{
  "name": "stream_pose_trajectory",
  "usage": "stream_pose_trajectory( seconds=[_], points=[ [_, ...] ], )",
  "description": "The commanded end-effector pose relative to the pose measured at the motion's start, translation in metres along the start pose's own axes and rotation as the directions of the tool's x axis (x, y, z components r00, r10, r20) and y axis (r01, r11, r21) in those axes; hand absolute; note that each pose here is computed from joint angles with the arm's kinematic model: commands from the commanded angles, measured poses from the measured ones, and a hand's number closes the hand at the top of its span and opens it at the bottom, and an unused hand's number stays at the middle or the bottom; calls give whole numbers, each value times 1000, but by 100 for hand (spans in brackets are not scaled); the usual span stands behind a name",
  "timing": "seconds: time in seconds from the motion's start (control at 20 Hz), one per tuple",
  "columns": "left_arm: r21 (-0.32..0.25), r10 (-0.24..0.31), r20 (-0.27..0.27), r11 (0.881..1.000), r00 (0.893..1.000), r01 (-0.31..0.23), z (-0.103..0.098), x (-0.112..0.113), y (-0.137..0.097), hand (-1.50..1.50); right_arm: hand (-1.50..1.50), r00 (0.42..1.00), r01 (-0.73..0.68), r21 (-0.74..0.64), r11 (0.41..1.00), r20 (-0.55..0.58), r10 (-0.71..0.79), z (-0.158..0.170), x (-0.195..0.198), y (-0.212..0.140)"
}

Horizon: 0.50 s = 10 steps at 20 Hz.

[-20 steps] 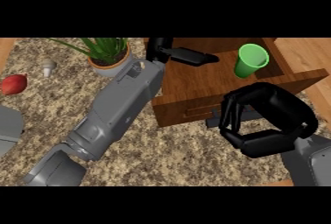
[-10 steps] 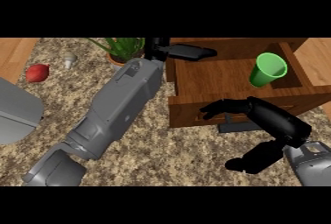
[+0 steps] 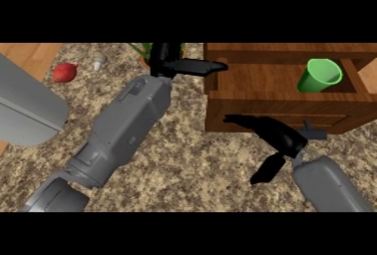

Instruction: Pick up the cup, place it into the drawer and close the drawer

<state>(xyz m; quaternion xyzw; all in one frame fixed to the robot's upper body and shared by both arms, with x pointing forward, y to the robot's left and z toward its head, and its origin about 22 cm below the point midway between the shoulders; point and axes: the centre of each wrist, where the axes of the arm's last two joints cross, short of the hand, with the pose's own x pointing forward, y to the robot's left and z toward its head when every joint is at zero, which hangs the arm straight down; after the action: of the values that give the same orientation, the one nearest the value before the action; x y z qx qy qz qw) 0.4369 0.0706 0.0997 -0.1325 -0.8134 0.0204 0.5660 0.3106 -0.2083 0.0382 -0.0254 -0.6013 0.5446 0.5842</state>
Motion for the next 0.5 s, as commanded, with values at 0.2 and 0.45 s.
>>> stream_pose_trajectory(
  seconds=[0.2, 0.45],
  points=[
    [-1, 49, 1, 999, 999, -49, 21, -11, 12, -150, 150, 992, -20, 10, 1000, -122, 21, -45, -58, 16],
    [-6, 56, 11, 998, 998, -55, 18, 3, 39, -150, 150, 999, 1, -154, 988, -47, -9, -51, -65, -37]
  ],
)
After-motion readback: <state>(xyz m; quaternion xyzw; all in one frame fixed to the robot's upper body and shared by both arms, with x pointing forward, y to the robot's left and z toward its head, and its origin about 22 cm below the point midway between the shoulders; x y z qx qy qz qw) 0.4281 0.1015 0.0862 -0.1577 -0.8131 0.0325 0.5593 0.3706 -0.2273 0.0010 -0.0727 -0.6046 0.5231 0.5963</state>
